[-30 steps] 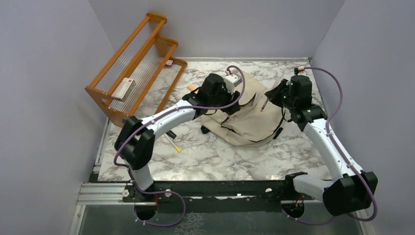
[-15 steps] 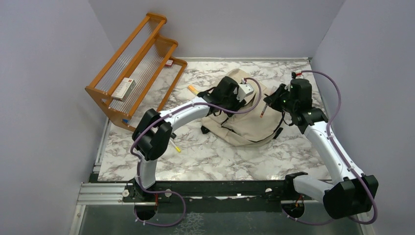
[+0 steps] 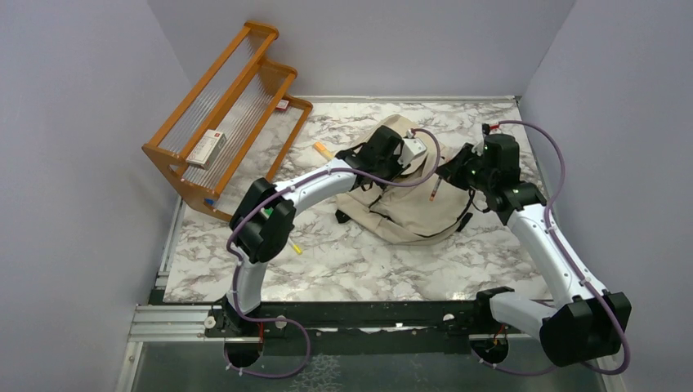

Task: Pack the student bag
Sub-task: Place the stationery in the student bag.

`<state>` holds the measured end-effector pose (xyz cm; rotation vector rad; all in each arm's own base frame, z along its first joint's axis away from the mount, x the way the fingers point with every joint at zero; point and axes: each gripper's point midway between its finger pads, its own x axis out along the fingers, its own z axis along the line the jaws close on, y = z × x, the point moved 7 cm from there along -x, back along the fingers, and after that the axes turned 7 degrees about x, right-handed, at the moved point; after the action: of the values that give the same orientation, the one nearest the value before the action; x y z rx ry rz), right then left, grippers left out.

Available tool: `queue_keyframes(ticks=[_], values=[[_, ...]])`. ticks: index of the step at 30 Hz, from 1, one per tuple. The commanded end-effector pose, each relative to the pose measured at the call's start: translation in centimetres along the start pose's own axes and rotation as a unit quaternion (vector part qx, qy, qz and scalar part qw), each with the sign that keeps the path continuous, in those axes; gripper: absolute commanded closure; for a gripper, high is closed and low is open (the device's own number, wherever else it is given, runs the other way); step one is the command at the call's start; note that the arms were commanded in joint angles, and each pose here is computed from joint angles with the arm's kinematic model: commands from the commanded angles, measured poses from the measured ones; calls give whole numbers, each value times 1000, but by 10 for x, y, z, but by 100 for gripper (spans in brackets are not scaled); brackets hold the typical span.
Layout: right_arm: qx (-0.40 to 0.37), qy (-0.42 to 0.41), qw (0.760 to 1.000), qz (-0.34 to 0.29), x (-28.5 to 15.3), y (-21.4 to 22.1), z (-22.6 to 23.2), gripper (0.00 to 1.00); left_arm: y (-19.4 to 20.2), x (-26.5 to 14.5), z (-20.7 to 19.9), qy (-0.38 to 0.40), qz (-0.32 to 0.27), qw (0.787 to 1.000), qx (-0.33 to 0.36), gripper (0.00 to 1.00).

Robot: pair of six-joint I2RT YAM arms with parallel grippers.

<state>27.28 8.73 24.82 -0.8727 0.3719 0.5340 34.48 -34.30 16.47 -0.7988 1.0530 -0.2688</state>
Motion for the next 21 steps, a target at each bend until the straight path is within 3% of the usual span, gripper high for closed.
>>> queue_keyframes(ticks=[1, 8, 21], values=[[25, -32, 999, 33, 6, 6, 7, 100, -13, -3, 8, -25, -12, 1000, -10, 75], [67, -48, 993, 87, 19, 16, 11, 99, -21, -18, 14, -59, -35, 997, -44, 100], [139, -93, 968, 186, 62, 34, 18, 99, -33, -51, 7, -83, -130, 974, -165, 100]])
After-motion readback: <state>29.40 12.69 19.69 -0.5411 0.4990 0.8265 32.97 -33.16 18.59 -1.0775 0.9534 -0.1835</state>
